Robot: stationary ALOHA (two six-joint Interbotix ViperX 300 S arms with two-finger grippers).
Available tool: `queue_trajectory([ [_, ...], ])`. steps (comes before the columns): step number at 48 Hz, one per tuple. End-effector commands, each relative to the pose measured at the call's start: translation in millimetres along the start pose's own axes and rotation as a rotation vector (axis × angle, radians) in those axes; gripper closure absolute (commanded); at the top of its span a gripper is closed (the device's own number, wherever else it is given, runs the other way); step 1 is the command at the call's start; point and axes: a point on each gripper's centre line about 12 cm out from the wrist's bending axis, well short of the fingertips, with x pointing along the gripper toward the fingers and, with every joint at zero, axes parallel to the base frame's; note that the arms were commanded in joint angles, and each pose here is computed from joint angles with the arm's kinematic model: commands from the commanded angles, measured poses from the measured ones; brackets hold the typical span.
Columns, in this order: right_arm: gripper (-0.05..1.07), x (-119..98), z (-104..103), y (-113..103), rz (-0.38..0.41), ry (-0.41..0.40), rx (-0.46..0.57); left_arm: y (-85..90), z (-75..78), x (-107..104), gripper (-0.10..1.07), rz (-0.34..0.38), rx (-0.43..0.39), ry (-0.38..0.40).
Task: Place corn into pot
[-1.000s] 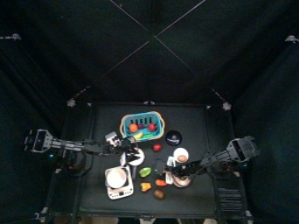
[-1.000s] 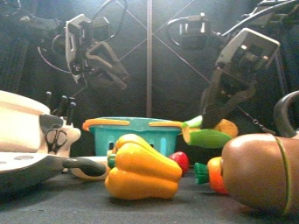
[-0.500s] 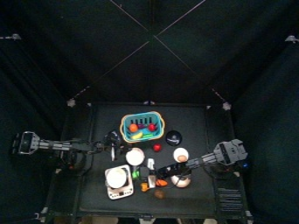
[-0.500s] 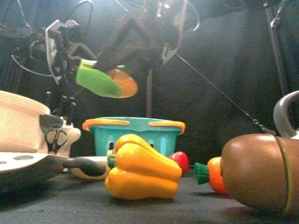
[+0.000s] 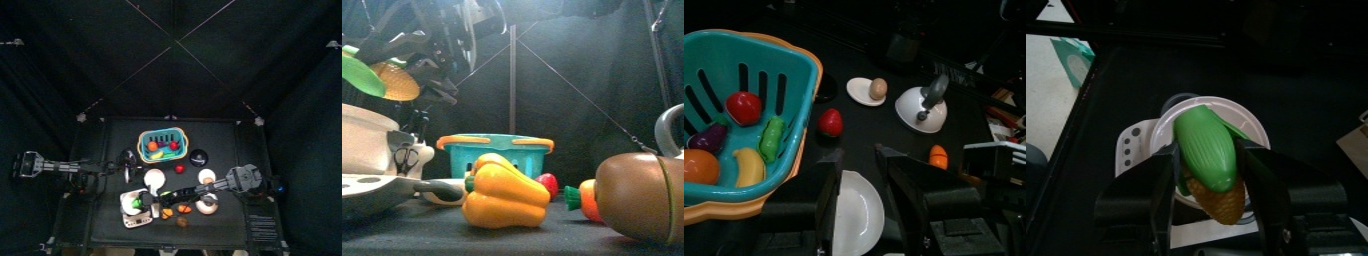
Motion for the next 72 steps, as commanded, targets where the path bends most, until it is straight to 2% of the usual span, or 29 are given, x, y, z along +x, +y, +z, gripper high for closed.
queue_trajectory([
  [1,0.38,-4.7,20.9,-8.8,-0.008,-0.049,0.026,-1.3,6.1,0.6,0.24,-0.003,-0.001,-0.020],
  [12,0.34,-3.4,19.1,-13.9,-0.004,-0.051,0.047,-1.4,6.1,0.6,0.24,-0.004,0.000,-0.020],
  [35,0.15,-1.7,17.3,-14.7,0.013,-0.056,0.047,-1.9,6.5,0.8,0.24,-0.006,0.000,-0.021],
  [58,0.14,-2.6,18.1,-17.3,0.009,-0.058,0.048,-2.4,7.0,0.9,0.24,-0.007,-0.002,-0.022],
  [72,0.14,-18.6,18.1,-21.8,-0.001,-0.051,0.049,-2.6,6.3,0.7,0.24,-0.008,-0.002,-0.020],
])
